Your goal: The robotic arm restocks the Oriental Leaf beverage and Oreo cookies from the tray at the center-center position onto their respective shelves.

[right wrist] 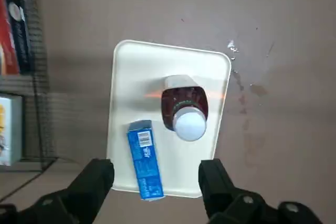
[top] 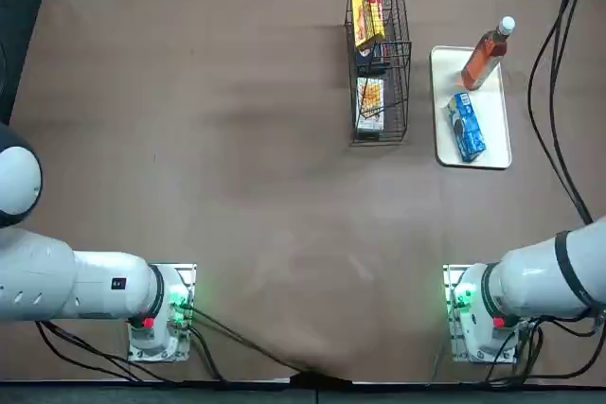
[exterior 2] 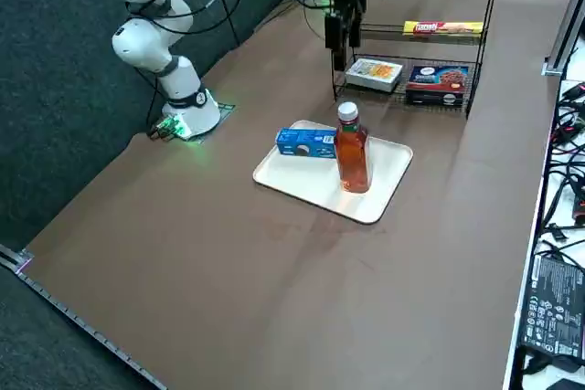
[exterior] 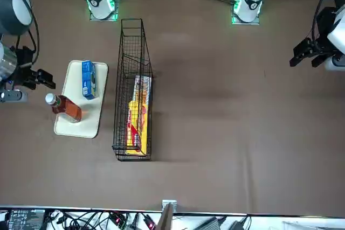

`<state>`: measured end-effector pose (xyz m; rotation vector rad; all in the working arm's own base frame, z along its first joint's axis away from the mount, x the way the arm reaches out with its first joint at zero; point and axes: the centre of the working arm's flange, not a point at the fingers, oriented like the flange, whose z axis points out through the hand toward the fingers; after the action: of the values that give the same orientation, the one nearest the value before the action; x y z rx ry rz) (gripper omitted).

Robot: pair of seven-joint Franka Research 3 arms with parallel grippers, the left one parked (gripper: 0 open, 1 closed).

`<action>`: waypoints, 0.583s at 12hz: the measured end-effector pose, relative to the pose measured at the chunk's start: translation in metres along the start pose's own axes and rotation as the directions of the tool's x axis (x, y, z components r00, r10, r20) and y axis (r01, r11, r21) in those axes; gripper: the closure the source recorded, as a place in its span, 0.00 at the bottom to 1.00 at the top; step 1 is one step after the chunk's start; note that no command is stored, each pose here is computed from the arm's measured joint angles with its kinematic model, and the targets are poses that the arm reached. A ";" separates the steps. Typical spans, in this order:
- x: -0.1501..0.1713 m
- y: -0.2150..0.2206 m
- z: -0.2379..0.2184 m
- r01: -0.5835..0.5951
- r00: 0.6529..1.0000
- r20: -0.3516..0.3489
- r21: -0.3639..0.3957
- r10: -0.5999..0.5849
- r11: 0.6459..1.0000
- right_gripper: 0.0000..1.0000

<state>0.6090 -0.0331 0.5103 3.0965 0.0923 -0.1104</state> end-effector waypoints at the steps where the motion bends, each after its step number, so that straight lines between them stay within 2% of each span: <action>1: 0.003 0.005 0.007 0.012 1.000 0.008 -0.003 -0.012 1.000 0.00; 7: 0.014 0.027 0.039 0.022 0.999 0.032 0.004 -0.022 1.000 0.00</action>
<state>0.6219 -0.0611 0.4714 3.0962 0.1250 -0.1611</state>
